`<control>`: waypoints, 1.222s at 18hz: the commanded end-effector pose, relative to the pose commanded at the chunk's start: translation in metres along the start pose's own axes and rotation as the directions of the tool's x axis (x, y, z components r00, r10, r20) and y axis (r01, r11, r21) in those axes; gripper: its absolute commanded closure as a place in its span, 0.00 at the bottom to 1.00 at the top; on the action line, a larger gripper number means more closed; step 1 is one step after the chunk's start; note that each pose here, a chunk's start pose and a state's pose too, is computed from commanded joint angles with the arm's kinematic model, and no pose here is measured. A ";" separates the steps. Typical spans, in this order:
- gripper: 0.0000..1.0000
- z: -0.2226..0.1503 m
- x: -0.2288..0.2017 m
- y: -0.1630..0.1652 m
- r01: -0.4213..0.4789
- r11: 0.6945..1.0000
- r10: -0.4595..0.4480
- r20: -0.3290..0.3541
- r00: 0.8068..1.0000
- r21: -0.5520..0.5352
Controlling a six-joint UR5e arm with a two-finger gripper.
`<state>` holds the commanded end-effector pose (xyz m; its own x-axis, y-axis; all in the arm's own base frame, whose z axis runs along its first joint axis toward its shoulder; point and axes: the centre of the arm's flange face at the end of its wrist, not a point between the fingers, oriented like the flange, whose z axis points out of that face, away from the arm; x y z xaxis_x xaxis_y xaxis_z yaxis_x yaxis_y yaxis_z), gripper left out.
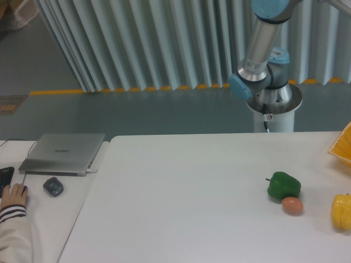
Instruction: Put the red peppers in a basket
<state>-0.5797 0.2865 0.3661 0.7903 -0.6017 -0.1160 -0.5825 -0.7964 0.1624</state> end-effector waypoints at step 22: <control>0.00 -0.057 0.008 -0.162 -0.206 0.971 0.206 0.013 0.978 0.120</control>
<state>-0.4683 0.4140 0.3953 0.6506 -0.7538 -0.0927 -0.7516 -0.6565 0.0637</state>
